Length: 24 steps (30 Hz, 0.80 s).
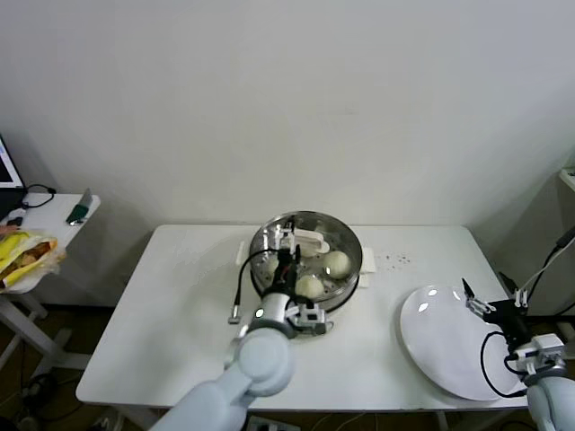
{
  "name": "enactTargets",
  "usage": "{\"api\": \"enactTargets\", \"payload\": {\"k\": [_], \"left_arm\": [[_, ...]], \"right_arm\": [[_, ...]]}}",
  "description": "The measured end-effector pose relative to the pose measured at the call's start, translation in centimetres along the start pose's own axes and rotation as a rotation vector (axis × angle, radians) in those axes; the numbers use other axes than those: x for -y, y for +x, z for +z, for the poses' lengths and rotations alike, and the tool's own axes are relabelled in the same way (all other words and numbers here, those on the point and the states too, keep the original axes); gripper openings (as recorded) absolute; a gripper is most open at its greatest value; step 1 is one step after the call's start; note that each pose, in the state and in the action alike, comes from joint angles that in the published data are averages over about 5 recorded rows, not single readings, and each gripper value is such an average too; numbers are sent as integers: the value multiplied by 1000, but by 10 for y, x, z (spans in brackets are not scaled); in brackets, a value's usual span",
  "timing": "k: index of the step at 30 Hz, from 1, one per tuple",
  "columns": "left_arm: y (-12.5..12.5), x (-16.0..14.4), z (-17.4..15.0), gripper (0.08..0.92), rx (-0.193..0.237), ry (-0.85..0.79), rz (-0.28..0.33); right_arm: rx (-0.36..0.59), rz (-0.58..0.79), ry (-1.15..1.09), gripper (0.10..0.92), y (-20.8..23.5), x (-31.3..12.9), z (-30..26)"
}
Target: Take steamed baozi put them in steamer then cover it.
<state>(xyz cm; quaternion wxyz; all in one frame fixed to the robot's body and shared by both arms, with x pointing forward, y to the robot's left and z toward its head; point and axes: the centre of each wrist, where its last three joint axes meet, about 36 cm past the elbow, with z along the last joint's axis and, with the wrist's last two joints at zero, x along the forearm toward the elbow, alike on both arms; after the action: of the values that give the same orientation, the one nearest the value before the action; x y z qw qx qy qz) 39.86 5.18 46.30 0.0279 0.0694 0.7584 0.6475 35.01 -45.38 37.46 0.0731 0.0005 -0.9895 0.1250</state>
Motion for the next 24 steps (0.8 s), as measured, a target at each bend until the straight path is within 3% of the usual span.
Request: {"api": "enactTargets", "payload": {"k": [4,7,13,19,24], "left_arm": [[19,-11,16,823,-6,58,-24],[31,-18,33,823,-33,119,-36],[44,-27,76,823,-146,320,-23],[59,-29,126,823,-270,596,29],[71,-15,166,823,-263,829,31]], "right_arm": [[-6,-6,-9,823,-1,-4,-2],[-8,-12,-15,823,-1,-7,-2],[-6,-27,-22,823,-1,-14,-2],[-5,-54,-37,823,1,-24,2],[-1,-70,-49,823,6,-31,6]]}}
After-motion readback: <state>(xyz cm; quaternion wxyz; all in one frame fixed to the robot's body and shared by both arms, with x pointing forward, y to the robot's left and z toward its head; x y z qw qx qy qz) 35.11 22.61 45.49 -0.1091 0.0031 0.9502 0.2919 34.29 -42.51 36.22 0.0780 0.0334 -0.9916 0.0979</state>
